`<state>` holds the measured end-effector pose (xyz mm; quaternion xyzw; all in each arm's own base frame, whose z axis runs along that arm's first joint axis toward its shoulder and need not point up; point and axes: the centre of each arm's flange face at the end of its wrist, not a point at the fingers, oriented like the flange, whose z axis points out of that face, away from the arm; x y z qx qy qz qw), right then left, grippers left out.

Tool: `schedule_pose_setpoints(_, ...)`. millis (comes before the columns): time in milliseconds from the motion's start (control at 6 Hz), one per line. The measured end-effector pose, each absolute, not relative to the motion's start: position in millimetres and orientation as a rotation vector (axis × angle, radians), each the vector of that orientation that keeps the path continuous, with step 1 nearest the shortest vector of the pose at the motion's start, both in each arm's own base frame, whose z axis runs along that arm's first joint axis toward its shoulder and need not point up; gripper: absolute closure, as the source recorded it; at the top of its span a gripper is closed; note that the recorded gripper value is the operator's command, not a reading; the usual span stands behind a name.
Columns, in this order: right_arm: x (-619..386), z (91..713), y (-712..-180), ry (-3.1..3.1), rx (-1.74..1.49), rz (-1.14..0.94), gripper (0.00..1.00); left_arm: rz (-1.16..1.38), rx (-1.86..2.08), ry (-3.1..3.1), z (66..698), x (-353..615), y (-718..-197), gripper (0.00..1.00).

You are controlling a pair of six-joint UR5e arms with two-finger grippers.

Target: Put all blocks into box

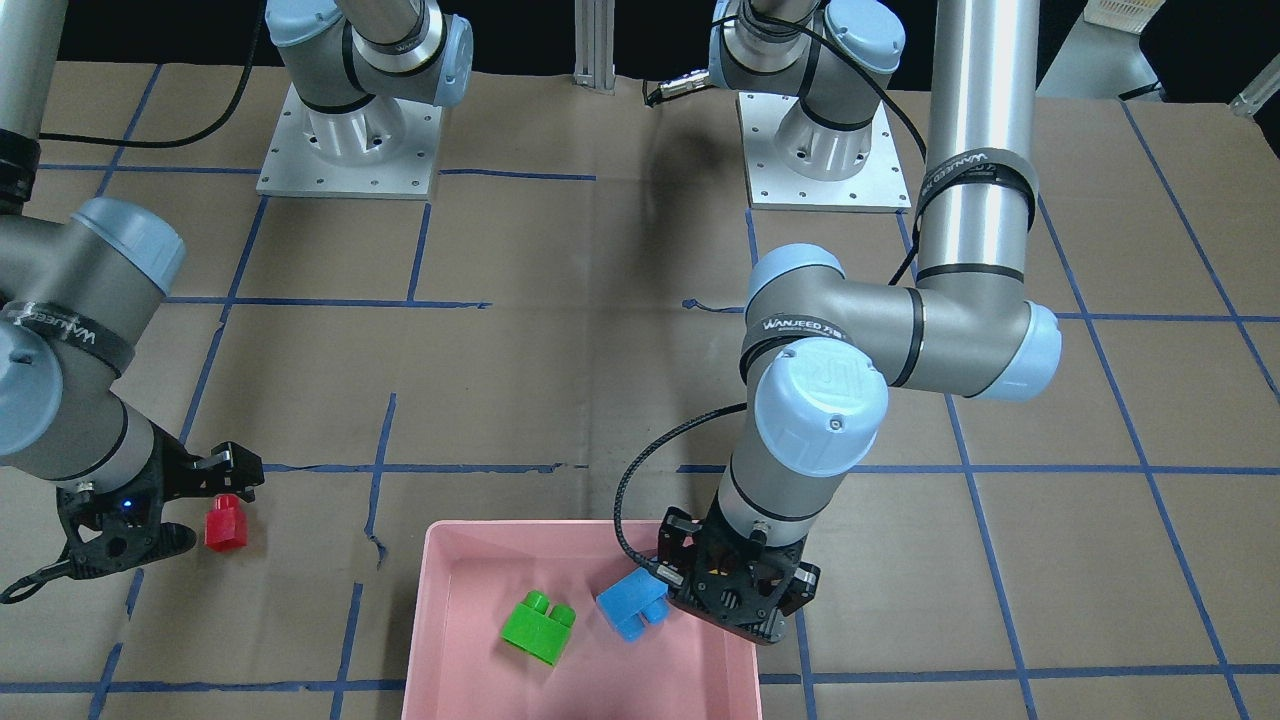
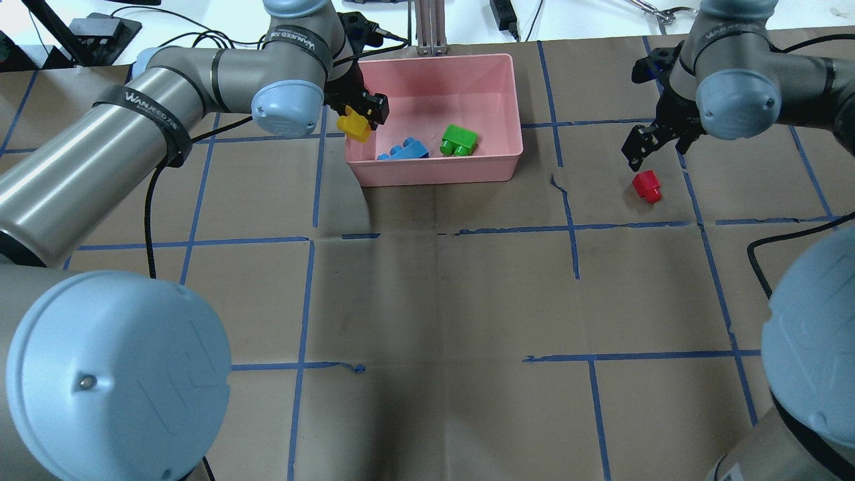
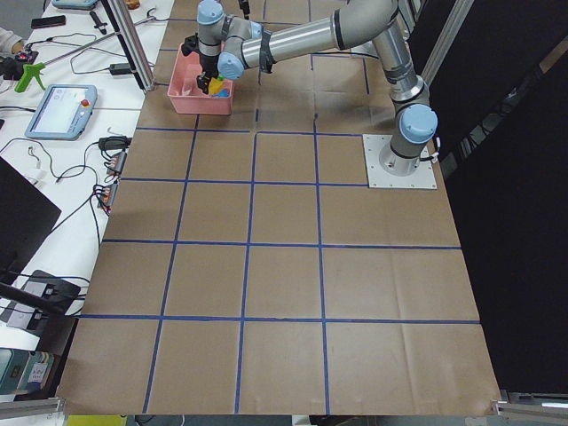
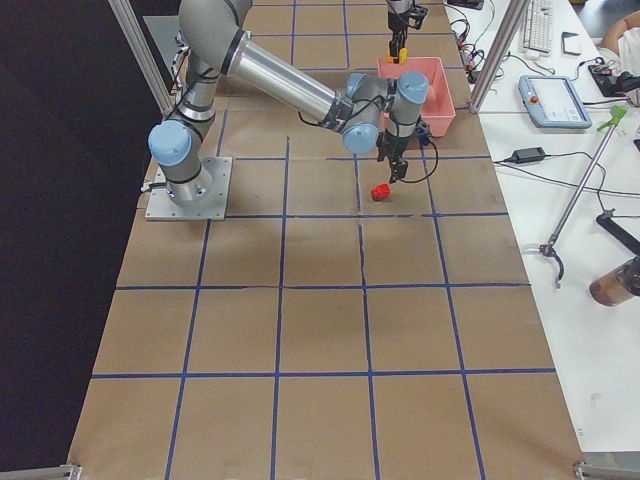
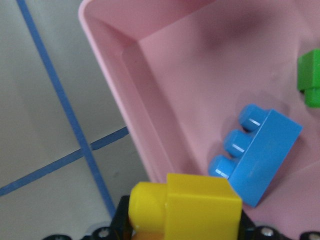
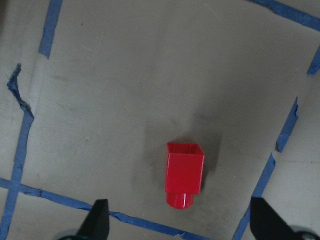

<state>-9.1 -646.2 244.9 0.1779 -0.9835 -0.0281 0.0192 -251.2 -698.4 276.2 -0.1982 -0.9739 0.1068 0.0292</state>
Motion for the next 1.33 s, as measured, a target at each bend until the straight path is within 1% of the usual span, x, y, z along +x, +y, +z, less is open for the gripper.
schedule_pose_setpoints(167,-16,219,-648,-3.051,0.594,-0.107,0.01,0.335,-0.566,-2.988,268,-273,-699,0.01)
schedule_pose_setpoints(500,-18,188,-642,-3.052,0.604,-0.123,0.00,0.331,-0.534,-2.995,277,-279,-693,0.01)
schedule_pose_setpoints(667,-19,182,-640,-3.053,0.590,-0.129,0.08,0.295,-0.520,-3.006,295,-272,-686,0.01)
schedule_pose_setpoints(1000,-21,185,-643,-3.056,0.552,-0.113,0.61,0.161,-0.450,-3.042,353,-234,-657,0.01)
schedule_pose_setpoints(1167,-21,186,-644,-3.060,0.523,-0.108,0.72,0.091,-0.405,-3.055,383,-212,-633,0.00)
schedule_pose_setpoints(1333,-22,187,-645,-3.065,0.481,-0.105,0.77,0.038,-0.347,-3.064,415,-186,-604,0.01)
